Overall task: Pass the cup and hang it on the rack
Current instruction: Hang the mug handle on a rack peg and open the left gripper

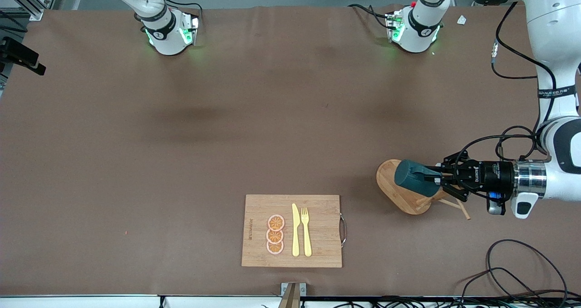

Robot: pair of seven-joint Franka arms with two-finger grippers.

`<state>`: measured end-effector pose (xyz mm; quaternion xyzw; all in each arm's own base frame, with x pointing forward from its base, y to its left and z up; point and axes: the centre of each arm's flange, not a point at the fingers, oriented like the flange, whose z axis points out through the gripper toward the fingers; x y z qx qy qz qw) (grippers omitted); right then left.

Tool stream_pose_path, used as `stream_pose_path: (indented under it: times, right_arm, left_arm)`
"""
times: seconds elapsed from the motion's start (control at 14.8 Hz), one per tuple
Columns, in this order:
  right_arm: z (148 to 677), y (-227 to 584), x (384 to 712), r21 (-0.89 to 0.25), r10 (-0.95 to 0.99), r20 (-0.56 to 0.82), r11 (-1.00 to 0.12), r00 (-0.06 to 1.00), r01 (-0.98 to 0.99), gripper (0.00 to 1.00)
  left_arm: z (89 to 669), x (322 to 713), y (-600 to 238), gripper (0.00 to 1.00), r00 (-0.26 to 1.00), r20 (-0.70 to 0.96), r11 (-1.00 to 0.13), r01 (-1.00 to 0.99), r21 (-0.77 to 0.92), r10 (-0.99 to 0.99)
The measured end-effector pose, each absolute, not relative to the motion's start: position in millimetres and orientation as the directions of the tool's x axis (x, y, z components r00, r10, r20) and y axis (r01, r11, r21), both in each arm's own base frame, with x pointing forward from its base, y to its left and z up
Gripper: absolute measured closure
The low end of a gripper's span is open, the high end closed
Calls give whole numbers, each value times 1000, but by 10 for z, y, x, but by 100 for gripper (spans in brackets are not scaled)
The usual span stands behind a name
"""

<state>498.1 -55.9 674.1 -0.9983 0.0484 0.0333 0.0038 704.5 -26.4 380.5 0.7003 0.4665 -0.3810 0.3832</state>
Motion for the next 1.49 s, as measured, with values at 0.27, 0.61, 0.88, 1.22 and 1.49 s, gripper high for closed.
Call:
stream_pose_path:
  times: [0.27,0.61,0.88,1.22,1.49]
  right_arm:
    - [6737,-558,4976,-4,-96,-71,-995,993,-97,0]
    - [6734,-554,4974,-5,-95,-74,-995,993,-96,0]
    - [6730,-553,4969,-5,-95,-79,-995,992,-96,0]
    - [6727,-552,4965,-5,-95,-83,-995,992,-96,0]
    - [6721,-551,4960,-5,-95,-88,-995,992,-96,0]
  left_arm:
    - [3754,7062,-196,79,261,-900,-249,952,180,348]
    - [3729,7068,-84,79,252,-903,-232,956,178,349]
    - [3698,7070,-34,79,245,-904,-224,959,173,350]
    - [3642,7074,22,79,235,-907,-215,962,167,349]
    - [3606,7075,51,79,229,-908,-211,964,162,350]
